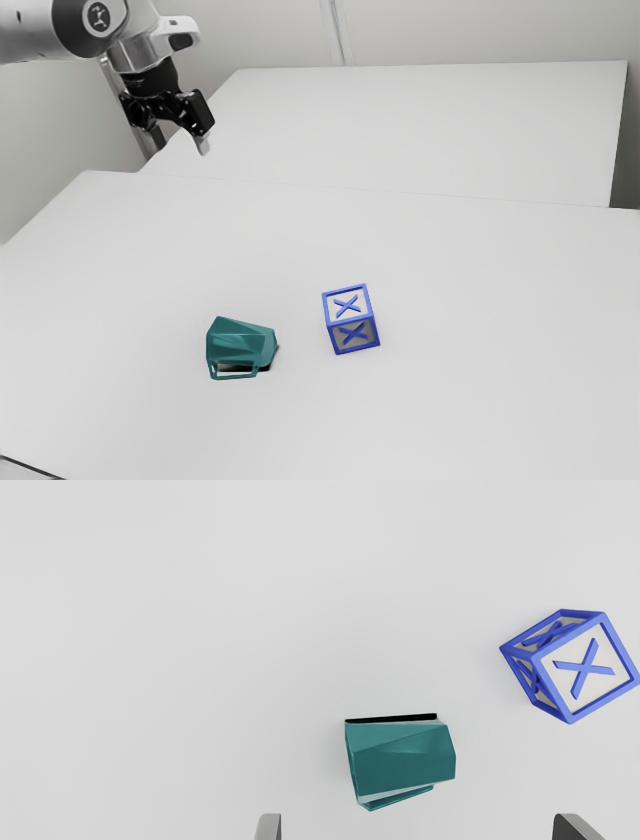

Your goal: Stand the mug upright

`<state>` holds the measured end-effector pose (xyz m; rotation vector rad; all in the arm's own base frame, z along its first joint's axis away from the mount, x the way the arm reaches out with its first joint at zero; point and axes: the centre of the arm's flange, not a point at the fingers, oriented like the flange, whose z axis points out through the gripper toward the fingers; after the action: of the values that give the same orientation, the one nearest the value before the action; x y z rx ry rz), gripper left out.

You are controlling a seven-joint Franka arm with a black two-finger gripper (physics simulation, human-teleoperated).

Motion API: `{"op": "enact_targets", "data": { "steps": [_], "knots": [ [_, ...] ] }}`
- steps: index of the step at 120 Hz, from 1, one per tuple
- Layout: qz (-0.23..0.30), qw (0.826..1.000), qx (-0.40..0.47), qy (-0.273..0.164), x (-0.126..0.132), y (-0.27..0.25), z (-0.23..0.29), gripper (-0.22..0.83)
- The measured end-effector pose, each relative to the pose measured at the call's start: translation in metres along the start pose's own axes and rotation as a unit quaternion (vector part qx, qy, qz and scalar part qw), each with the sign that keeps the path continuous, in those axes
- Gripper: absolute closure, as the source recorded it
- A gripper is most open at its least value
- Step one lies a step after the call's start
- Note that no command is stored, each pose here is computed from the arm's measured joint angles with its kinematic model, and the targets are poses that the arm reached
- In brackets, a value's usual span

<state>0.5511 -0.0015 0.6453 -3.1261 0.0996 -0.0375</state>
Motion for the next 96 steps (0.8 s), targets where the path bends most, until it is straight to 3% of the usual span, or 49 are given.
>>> {"op": "enact_targets", "data": {
  "steps": [39,61,96],
  "knots": [
    [0.003,1.000,-0.004,-0.005,-0.020,0.003,0.000,0.01],
    [-0.027,0.999,-0.011,-0.013,-0.042,-0.032,0.007,0.01],
    [-0.060,0.994,-0.096,-0.006,-0.079,-0.070,0.062,0.01]
  ]
}}
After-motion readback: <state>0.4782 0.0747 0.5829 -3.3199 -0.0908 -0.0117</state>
